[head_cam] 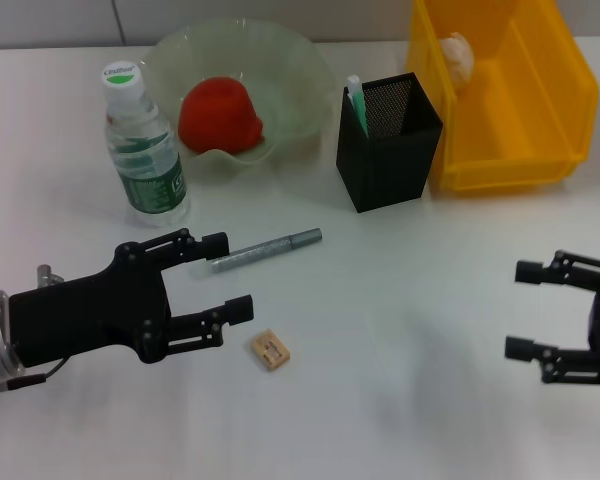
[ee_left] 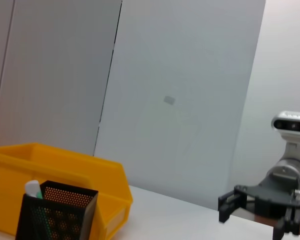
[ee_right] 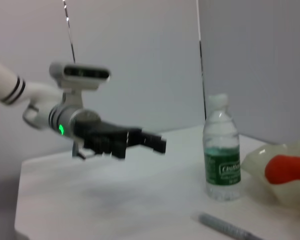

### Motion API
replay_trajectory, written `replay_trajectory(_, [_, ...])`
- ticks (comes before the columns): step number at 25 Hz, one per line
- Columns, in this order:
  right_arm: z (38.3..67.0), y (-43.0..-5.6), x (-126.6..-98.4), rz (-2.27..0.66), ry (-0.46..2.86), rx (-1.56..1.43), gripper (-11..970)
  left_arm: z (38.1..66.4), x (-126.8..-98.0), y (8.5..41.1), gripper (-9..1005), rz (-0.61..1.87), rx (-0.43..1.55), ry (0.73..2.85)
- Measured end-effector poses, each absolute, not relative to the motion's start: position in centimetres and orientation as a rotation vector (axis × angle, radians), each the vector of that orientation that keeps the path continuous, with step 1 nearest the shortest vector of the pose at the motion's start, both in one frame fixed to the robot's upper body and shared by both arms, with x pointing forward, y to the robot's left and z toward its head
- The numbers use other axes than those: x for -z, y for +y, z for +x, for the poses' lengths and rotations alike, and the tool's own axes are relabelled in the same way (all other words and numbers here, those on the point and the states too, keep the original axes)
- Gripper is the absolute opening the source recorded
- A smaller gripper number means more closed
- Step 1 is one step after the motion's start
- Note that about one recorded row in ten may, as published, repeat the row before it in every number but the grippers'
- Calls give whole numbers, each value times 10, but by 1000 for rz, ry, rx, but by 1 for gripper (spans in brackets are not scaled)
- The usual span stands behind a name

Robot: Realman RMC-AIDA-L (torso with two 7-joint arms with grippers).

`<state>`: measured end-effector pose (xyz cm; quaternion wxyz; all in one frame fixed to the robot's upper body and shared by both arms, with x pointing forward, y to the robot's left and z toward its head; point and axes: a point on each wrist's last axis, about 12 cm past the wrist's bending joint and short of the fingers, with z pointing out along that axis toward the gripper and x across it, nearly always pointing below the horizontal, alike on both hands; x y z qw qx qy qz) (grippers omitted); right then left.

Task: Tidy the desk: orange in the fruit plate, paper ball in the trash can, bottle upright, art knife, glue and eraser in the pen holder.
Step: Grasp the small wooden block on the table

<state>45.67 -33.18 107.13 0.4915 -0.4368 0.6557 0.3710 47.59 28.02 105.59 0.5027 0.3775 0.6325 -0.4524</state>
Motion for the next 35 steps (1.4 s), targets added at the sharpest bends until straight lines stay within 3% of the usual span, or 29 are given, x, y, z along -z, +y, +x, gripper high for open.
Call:
replay_trajectory(11, [451,-325,-1048,-1146,1664,-859,809,479,-1056,281,778,916,1092,1548])
replay_trajectory(35, [456,-330,-1048,-1034,1675,-785,809,495,-1062,274,757,947,1082,1560])
